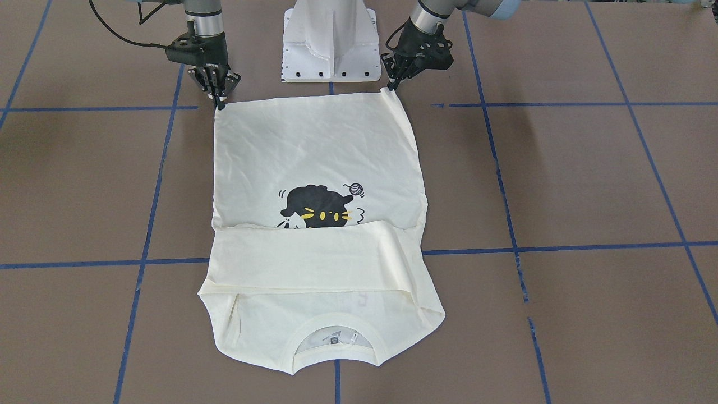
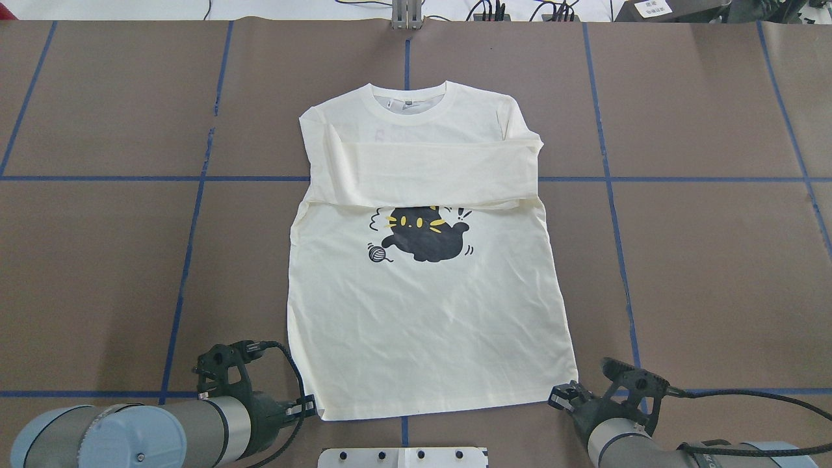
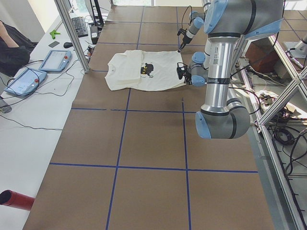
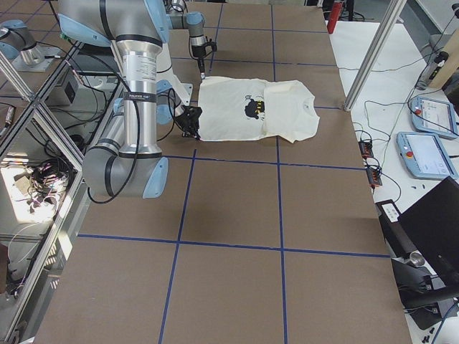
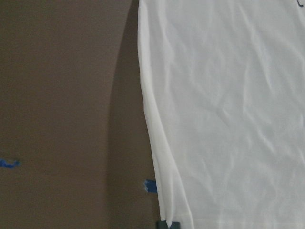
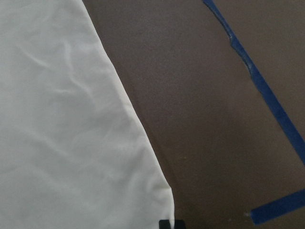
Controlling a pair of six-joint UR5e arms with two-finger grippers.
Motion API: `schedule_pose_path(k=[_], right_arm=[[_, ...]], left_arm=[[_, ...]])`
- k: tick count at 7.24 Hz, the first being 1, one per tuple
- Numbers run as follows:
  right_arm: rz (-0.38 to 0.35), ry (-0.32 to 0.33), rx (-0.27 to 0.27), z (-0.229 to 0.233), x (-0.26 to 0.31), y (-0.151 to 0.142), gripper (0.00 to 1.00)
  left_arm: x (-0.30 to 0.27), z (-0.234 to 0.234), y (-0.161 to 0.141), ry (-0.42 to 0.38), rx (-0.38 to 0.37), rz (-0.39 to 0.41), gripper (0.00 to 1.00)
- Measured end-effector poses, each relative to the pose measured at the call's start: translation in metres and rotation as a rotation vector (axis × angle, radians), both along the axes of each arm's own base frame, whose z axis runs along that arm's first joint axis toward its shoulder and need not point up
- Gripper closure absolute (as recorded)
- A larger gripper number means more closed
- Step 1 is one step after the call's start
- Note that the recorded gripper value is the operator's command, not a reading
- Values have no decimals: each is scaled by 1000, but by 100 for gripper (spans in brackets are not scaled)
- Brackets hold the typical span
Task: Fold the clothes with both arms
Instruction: 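Close both grippers on the bottom hem corners, then lift the hem with both grippers and fold it toward the collar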
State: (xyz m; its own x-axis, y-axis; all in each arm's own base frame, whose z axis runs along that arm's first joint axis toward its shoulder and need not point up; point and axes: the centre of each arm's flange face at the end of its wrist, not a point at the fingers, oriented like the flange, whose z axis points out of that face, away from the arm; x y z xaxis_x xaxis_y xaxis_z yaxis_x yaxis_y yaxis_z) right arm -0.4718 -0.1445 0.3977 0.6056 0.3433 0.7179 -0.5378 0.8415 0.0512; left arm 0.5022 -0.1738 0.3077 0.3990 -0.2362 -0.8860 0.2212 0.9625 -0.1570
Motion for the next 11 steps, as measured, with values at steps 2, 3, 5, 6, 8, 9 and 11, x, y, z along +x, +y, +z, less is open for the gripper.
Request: schedule_pose_path(k=[2,3,5,6,8,9,11], right_arm=[[-5,-24,5,-15,13,-2,100],[-17,-39,4,-31,34,-2,100],[-75,-50,-41,-100,102,0,100],[-103,-65,-74,-135,139,-1,100],[-141,-87,-74,-169,170,-22,100],[-151,-95,-58,-179,170,-39,100],[-121,-81,-33,-200,137,-108,100]], left_arm=[[-8,-10,-2,8,2,4,100],[-31,-37,0,12,-2,29,100],[-112,-106,12,5,-33,101,100],[-146,-130,12,13,-48,123,100],[-172,-147,-10,12,25,128,100],[-173,-150,-36,-8,108,114,100],[-170,-152,-108,-85,235,76,100]])
